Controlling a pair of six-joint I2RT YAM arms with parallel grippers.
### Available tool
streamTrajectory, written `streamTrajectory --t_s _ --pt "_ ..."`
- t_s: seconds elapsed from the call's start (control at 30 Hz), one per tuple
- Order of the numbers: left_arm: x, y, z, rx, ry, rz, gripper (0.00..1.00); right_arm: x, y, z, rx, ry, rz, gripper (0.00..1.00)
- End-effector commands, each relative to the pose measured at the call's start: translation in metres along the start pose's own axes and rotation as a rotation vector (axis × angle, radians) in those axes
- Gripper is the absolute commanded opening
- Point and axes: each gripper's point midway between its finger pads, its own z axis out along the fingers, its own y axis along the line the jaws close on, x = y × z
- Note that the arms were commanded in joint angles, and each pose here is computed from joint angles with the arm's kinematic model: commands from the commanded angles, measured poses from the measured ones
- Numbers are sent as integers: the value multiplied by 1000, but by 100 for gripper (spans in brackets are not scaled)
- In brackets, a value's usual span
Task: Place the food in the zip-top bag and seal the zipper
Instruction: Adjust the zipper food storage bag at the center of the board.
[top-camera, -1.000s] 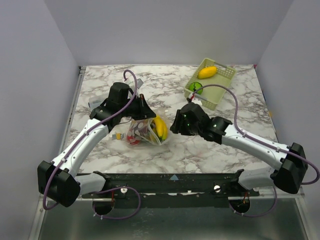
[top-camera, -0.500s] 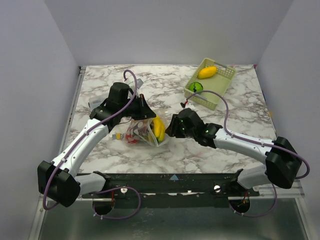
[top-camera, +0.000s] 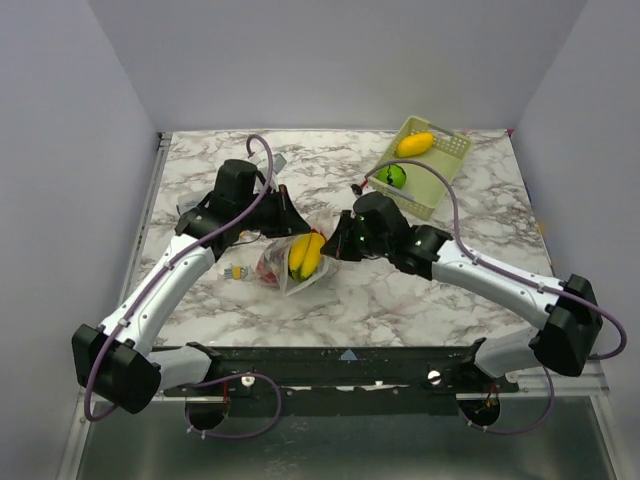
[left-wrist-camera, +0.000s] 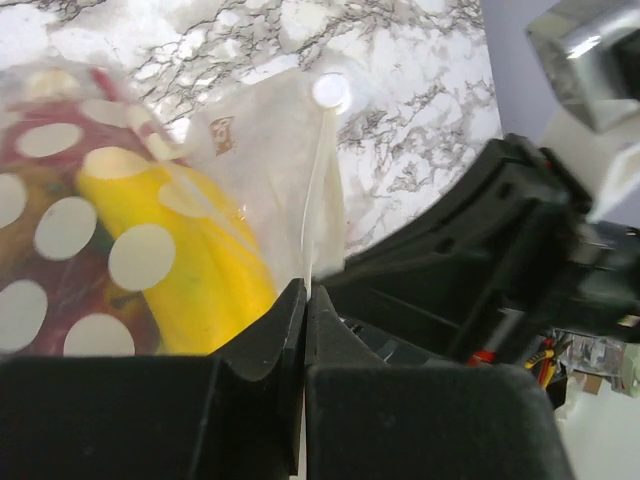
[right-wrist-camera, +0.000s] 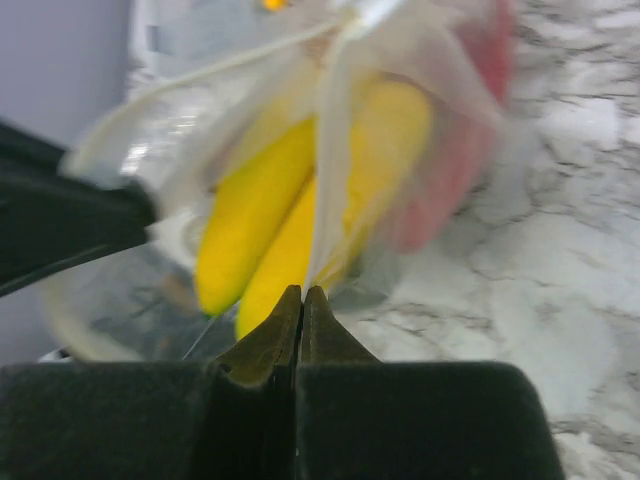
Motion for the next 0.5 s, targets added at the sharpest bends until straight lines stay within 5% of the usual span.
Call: streamTrajectory --t_s 0.0,0.17,0.3,0.47 --pt "-10 -41 -27 107 7 51 0 -8 56 -60 -158 98 133 0" --pt "-1 -69 -52 184 -29 97 0 -16 69 -84 -249 46 297 0" --pt "13 -40 -25 132 -8 67 0 -6 46 -73 -262 -31 417 0" --pt "31 -25 0 90 215 38 0 5 27 -58 -211 -42 447 0"
